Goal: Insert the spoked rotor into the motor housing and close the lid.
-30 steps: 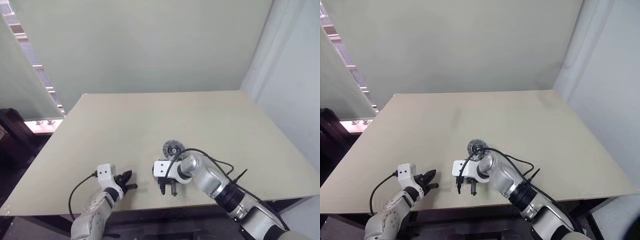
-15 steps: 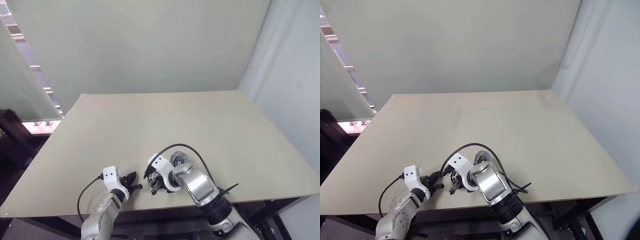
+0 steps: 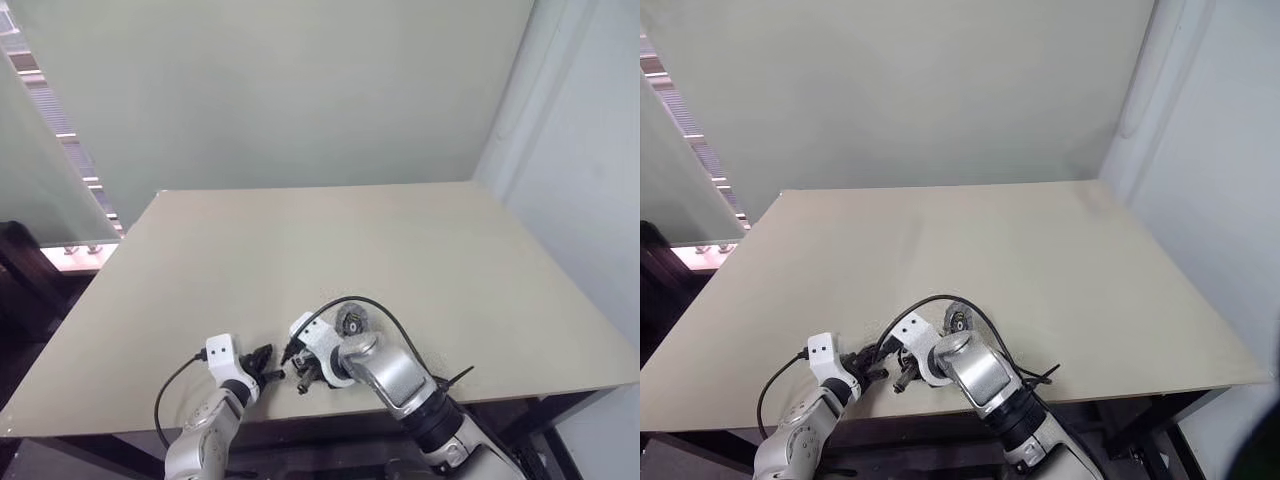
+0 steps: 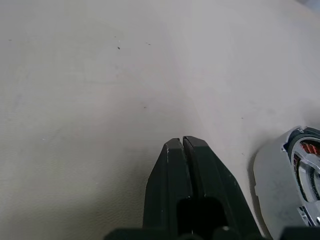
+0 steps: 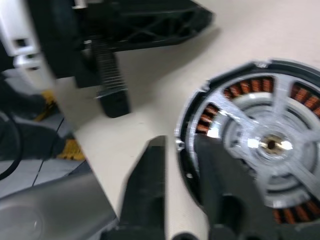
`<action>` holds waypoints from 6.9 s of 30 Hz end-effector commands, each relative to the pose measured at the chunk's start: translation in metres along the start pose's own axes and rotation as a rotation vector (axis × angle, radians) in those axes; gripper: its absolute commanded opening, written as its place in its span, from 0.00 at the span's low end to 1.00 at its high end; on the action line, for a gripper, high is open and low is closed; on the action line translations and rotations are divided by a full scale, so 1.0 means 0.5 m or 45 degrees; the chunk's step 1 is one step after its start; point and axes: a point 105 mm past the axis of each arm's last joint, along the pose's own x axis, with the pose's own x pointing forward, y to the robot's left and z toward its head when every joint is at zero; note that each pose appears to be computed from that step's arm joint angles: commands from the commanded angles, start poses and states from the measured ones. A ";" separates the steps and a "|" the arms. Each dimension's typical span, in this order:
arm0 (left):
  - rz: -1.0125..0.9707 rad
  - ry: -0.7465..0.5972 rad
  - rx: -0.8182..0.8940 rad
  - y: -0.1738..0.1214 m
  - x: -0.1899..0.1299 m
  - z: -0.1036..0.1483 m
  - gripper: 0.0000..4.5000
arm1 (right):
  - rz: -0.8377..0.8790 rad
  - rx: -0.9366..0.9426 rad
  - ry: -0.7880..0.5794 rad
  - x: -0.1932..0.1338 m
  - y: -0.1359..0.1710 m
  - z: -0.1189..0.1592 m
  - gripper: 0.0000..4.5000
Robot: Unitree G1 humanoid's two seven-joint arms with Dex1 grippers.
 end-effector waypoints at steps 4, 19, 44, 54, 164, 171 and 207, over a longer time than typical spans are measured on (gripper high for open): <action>-0.023 -0.063 0.034 -0.001 0.003 0.032 0.00 | 0.027 -0.178 -0.118 -0.033 0.011 0.068 0.69; -0.056 -0.071 0.061 -0.001 0.000 0.046 0.00 | -0.388 -0.265 -0.514 -0.197 -0.127 0.197 0.99; -0.158 -0.078 0.202 0.000 -0.025 0.114 0.00 | -0.324 -0.233 -0.274 -0.158 -0.156 0.049 0.99; -0.157 -0.074 0.212 -0.001 -0.032 0.118 0.00 | -0.203 -0.118 -0.346 -0.105 -0.114 0.047 0.99; -0.574 0.199 0.388 -0.064 -0.075 0.082 0.00 | 0.112 -0.393 0.385 -0.021 -0.101 -0.051 0.72; -0.569 0.198 0.388 -0.062 -0.074 0.082 0.00 | 0.088 -0.294 0.338 -0.010 -0.098 -0.035 0.72; -0.572 0.195 0.387 -0.066 -0.071 0.077 0.00 | 0.174 -0.277 0.502 0.000 -0.098 -0.073 0.72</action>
